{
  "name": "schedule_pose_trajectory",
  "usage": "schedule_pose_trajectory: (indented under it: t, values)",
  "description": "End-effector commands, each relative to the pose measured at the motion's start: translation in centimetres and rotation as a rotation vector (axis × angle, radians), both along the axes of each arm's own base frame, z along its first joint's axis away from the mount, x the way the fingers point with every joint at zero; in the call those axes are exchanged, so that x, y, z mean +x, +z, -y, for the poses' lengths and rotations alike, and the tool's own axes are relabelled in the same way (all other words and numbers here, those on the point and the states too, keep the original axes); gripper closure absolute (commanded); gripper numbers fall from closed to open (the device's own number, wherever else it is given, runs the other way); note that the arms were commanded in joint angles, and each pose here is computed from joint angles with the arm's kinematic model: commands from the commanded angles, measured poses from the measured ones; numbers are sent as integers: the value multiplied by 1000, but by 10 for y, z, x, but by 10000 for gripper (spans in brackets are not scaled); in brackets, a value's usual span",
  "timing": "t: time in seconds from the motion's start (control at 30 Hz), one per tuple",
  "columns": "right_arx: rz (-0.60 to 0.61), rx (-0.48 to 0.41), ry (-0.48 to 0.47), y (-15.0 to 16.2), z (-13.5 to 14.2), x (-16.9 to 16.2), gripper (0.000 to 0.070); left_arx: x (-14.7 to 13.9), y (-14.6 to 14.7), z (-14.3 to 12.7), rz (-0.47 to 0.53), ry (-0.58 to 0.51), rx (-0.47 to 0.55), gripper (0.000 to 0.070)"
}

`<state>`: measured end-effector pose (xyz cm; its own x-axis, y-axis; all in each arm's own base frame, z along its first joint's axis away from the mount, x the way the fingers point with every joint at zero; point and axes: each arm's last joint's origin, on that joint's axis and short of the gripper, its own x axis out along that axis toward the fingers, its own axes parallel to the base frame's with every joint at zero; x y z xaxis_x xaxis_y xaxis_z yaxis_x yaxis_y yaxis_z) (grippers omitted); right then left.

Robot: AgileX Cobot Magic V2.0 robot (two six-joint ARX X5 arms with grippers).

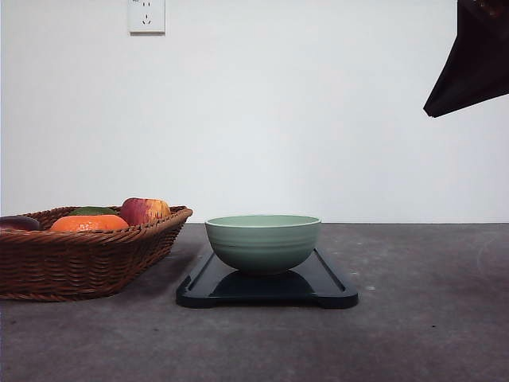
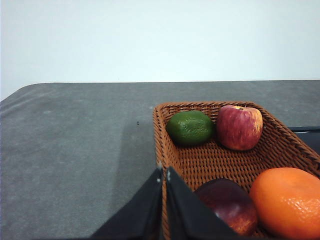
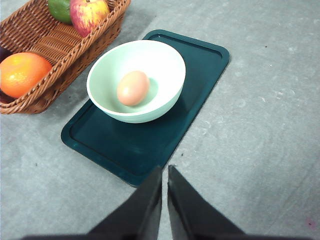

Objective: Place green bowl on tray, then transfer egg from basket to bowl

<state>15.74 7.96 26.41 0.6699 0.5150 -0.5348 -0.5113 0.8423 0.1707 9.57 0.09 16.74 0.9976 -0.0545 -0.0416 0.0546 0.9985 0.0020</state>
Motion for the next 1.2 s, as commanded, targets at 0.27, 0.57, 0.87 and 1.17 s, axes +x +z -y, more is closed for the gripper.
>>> schedule_pose_trajectory:
  t: [0.27, 0.57, 0.87, 1.17]
  values:
    - [53, -48, 26, 3, 0, 1, 689, 1, -5, 0, -4, 0, 7, 700]
    - [458, -57, -134, -23, 32, -16, 689, 1, -5, 0, -4, 0, 7, 700]
    - [661, -26, -401, -76, 66, -47, 689, 1, -5, 0, -4, 0, 7, 700]
    - [689, -46, -491, -91, 76, -60, 689, 1, -5, 0, -4, 0, 7, 700]
